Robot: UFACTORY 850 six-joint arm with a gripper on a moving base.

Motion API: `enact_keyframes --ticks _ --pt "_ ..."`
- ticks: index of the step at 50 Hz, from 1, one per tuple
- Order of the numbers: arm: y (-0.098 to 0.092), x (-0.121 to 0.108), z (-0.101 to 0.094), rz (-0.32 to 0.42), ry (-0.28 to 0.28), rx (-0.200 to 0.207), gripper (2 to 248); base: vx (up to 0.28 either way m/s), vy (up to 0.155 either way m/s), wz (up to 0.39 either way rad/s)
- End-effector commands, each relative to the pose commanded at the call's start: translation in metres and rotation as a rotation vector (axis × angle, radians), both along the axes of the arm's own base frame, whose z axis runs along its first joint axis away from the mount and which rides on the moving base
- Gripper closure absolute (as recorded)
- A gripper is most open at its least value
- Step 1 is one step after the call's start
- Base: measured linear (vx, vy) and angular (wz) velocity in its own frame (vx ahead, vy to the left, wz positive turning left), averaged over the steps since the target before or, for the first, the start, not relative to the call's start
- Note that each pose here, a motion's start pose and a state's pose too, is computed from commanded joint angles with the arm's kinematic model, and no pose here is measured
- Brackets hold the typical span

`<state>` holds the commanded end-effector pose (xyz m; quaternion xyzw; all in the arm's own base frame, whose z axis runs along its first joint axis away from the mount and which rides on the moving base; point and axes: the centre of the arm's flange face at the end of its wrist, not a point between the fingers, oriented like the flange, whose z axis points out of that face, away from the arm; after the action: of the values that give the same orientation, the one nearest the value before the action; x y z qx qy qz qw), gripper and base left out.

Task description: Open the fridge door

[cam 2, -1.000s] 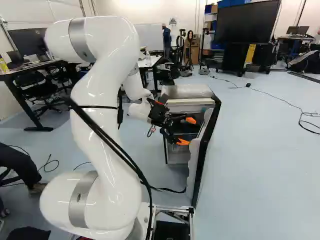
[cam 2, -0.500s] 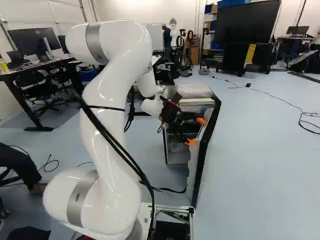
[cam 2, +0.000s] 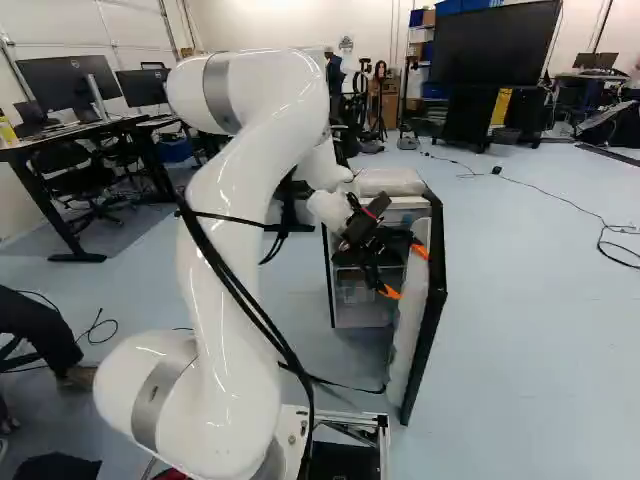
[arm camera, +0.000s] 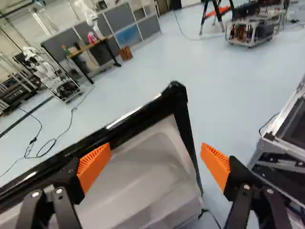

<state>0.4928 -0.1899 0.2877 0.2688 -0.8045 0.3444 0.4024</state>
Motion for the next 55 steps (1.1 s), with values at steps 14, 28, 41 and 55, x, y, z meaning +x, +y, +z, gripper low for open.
enact_keyframes --ticks 14,28,41,55 --pt "-0.032 0.009 -0.003 -0.086 -0.079 0.049 3 0.0 0.0 0.0" --pt "-0.063 0.022 -0.003 -0.156 -0.158 0.079 3 0.0 0.0 0.0" --pt "-0.086 0.041 0.0 -0.181 -0.205 0.069 3 0.0 0.0 0.0" --pt "-0.106 0.062 0.003 -0.195 -0.252 0.054 3 0.0 0.0 0.0"
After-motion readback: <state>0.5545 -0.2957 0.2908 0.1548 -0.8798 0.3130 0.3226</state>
